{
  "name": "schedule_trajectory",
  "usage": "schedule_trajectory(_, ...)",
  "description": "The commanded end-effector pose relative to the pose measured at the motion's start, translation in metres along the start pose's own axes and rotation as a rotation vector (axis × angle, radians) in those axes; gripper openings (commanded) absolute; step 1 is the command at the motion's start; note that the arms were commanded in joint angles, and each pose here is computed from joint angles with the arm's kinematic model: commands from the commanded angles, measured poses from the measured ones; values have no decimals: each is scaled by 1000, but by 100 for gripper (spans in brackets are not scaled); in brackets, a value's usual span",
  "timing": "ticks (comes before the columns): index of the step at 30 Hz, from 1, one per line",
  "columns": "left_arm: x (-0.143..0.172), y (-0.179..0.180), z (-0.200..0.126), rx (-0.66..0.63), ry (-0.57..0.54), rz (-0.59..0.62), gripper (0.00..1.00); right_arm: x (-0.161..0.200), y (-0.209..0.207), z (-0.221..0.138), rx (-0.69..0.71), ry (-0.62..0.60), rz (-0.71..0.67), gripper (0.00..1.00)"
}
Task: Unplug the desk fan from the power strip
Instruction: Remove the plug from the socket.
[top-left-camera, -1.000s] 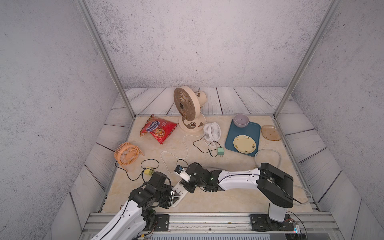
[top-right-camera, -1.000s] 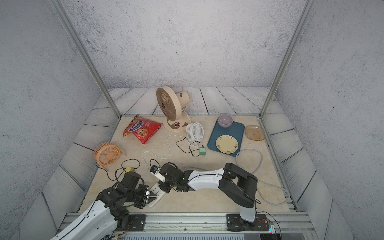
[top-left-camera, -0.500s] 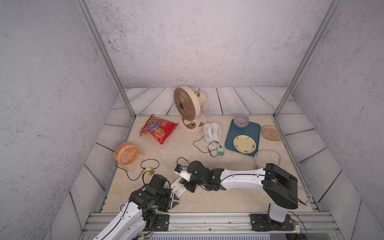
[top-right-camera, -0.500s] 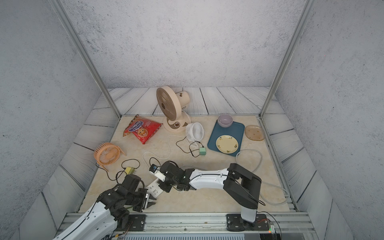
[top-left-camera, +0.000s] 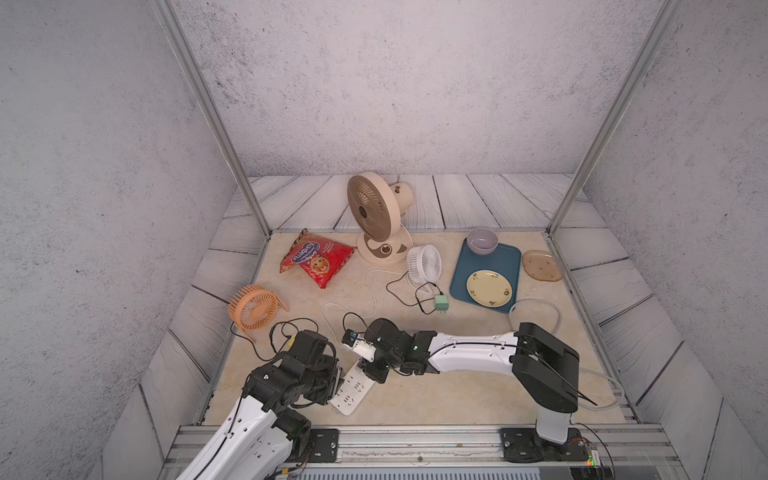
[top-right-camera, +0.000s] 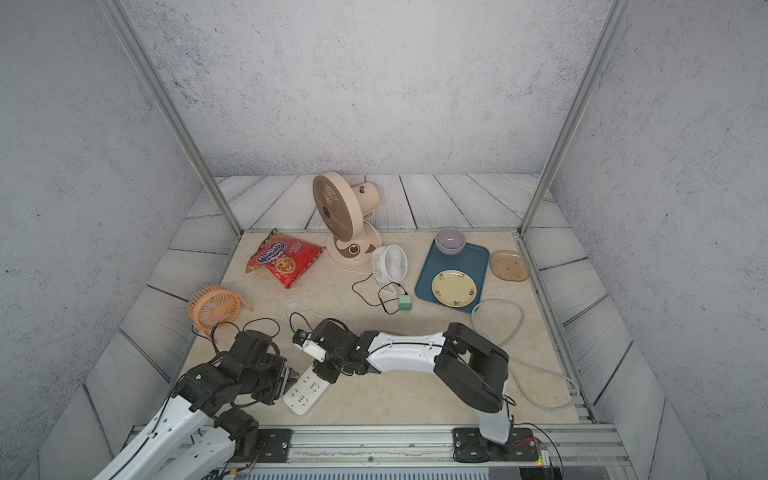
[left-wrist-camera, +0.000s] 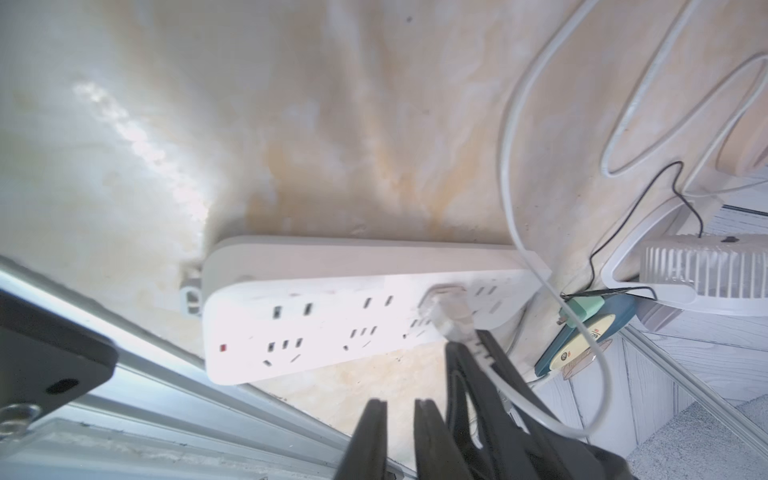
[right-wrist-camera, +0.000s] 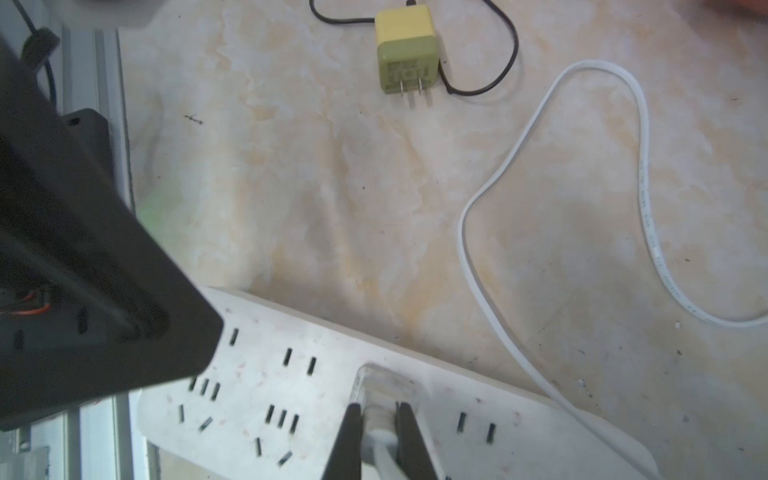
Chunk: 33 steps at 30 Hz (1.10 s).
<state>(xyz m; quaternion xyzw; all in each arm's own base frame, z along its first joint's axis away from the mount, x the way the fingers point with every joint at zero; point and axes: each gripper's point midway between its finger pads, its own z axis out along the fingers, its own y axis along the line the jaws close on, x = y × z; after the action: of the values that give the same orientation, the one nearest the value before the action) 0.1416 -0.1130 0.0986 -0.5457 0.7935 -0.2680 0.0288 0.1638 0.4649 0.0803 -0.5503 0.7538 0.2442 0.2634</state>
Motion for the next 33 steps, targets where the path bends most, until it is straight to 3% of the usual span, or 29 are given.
schedule_trajectory(1,-13,5,9,-46,-54,31,20,-1,2,2,-23,19,3,0)
schedule_trajectory(8,-3,16,48,-43,64,-63,19,-3,-1,2,-13,19,29,0)
schedule_trajectory(12,-1,17,53,-45,81,-75,21,-4,0,3,-19,14,39,0)
schedule_trajectory(19,2,52,66,-156,124,-159,21,-16,6,-3,-53,-17,14,0)
schedule_trajectory(24,-2,92,67,-295,108,-220,21,-40,7,-20,-76,-89,3,0)
schedule_trajectory(33,-15,130,63,-363,26,-311,18,-66,14,-42,-102,-177,-24,0)
